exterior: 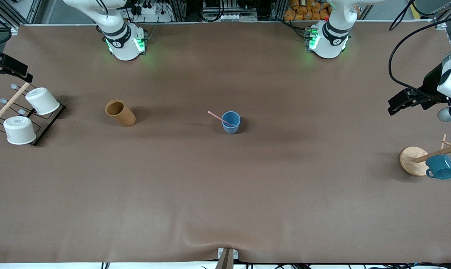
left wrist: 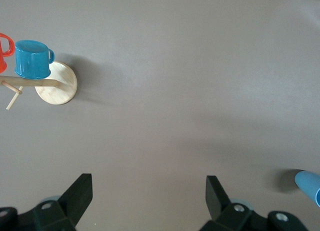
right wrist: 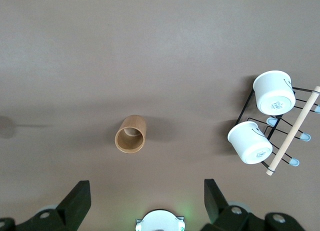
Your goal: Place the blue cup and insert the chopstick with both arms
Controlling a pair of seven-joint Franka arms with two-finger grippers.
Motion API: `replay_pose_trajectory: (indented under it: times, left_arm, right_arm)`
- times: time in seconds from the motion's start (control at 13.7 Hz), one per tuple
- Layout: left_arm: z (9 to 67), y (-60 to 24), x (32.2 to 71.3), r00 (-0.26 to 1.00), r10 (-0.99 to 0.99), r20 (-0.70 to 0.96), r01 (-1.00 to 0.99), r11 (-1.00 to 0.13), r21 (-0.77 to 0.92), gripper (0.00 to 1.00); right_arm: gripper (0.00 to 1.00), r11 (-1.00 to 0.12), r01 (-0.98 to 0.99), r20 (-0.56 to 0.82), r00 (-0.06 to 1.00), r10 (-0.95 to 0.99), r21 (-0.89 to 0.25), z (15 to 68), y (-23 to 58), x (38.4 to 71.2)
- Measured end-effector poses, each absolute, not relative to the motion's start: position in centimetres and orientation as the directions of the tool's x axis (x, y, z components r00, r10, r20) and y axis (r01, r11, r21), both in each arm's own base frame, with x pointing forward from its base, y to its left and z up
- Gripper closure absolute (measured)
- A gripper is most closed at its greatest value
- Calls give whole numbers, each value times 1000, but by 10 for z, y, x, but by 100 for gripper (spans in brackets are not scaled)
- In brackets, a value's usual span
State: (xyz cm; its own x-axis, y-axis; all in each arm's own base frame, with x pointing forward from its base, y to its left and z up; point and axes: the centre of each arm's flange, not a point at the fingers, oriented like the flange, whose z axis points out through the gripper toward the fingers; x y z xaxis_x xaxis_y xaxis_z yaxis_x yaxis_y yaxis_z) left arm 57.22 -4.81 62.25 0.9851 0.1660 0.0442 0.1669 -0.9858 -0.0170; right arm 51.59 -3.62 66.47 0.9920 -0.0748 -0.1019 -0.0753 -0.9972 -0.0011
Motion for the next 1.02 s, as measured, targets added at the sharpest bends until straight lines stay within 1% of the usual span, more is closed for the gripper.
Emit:
replay_pose_trajectory:
  times: [0.73,1.02]
  left_arm:
    - [622,-48,572,990,136,41,137,-990,-19,0]
    - [625,-50,562,991,131,-1,131,-991,-29,0]
  right_arm:
    - [0,-998,-69,-79,995,-68,-3,667,-32,518]
    - [0,-998,-69,-67,995,-68,-4,668,-32,519]
